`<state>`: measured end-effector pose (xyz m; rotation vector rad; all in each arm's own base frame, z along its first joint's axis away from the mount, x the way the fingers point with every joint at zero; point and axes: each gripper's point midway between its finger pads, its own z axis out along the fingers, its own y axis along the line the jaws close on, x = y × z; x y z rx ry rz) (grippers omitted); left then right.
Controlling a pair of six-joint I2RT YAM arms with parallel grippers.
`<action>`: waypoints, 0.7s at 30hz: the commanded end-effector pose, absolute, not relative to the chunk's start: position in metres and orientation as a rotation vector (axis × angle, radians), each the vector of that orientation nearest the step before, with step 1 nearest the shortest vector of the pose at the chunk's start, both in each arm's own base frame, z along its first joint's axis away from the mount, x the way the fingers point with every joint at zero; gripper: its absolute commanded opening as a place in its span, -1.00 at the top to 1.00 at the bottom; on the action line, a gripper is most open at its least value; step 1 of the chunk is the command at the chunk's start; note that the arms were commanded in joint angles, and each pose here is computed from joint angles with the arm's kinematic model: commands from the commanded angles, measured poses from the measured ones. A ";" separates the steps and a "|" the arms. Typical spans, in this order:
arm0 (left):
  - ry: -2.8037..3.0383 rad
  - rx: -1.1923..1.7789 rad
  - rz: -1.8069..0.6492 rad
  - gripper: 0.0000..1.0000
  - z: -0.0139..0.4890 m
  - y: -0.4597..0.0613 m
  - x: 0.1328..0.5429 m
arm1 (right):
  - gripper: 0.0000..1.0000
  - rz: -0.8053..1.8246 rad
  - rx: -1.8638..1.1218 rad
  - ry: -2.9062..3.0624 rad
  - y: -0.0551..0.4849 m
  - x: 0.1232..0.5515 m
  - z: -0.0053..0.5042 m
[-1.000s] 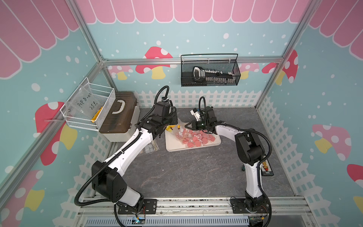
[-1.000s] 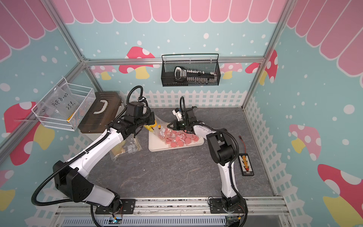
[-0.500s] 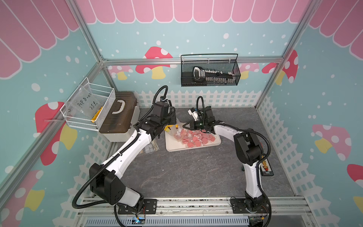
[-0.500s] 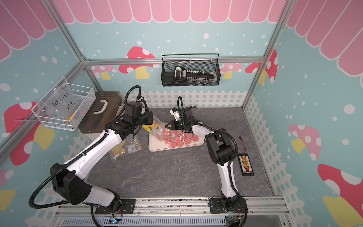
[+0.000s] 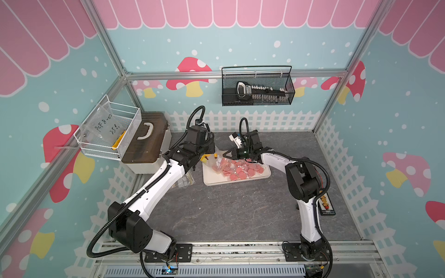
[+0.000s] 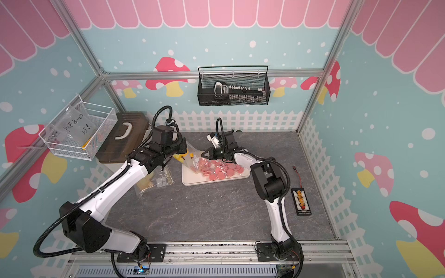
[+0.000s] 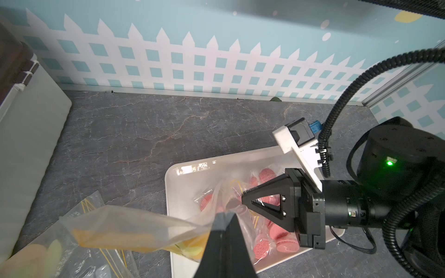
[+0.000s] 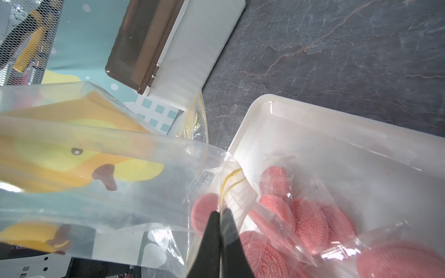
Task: Pour cookies out of the ziploc bag
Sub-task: 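Pour the cookies out of the ziploc bag onto the tray.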
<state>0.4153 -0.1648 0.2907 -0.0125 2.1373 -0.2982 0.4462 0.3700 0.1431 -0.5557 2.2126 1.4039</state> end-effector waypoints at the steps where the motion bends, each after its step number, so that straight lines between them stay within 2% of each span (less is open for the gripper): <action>1: 2.067 -0.014 -0.286 1.00 0.315 -0.159 0.413 | 1.00 1.412 -0.553 2.252 0.373 0.445 0.125; 21: 2.053 0.000 -0.322 1.00 0.325 -0.165 0.408 | 1.00 1.452 -0.530 2.228 0.379 0.449 0.124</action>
